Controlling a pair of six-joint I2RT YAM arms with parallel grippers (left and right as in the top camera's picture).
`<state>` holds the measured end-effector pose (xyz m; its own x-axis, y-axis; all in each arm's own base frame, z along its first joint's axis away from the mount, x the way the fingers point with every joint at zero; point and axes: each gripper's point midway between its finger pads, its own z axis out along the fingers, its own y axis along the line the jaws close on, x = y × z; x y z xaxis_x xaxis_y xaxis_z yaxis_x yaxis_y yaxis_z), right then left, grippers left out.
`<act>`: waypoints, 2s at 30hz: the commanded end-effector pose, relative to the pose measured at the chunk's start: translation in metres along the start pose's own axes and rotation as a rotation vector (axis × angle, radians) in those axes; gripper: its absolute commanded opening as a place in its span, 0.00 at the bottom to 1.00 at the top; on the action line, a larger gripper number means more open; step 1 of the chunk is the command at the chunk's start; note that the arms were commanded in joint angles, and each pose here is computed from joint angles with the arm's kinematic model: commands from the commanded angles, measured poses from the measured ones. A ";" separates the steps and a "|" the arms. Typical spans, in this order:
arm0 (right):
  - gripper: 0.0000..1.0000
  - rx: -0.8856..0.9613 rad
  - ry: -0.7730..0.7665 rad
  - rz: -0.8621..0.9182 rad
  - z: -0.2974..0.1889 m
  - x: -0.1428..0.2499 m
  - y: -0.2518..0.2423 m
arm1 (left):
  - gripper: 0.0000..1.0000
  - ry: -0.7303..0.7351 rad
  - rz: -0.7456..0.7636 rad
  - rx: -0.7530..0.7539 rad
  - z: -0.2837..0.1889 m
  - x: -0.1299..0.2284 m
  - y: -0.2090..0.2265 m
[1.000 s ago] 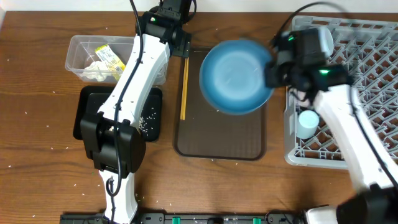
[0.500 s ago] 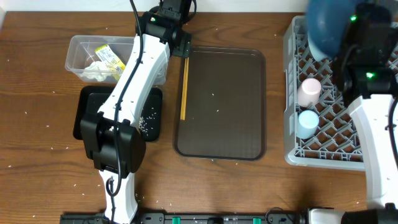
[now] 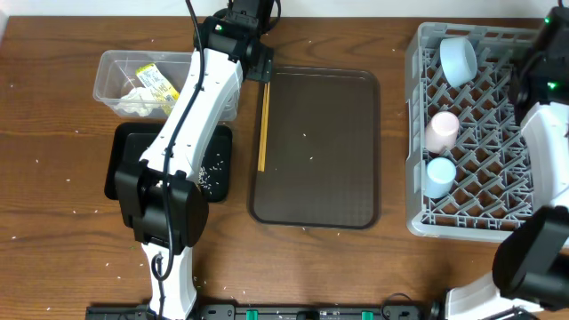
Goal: Sort waste into correct bins and load items into the dishwasher rack
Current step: 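Carry the teal plate right and stand it upright in the rack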
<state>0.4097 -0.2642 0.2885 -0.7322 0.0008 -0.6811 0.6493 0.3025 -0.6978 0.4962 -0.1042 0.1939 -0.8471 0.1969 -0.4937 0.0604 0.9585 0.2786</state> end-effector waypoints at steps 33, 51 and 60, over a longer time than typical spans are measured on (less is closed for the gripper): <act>0.01 -0.003 0.049 -0.067 0.061 0.023 -0.006 | 0.98 0.013 -0.005 -0.012 0.004 0.003 0.001; 0.01 -0.124 0.055 -0.099 0.061 0.032 0.017 | 0.98 0.013 -0.005 -0.012 0.004 0.003 0.001; 0.11 -0.159 0.043 -0.092 0.051 0.028 0.029 | 0.98 0.013 -0.005 -0.012 0.004 0.003 0.001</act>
<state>0.4052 -0.3171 0.2412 -0.8069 0.0345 -0.5897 0.5524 0.3976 -0.7326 0.4962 -0.1042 0.1939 -0.8473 0.1966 -0.4935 0.0602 0.9586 0.2785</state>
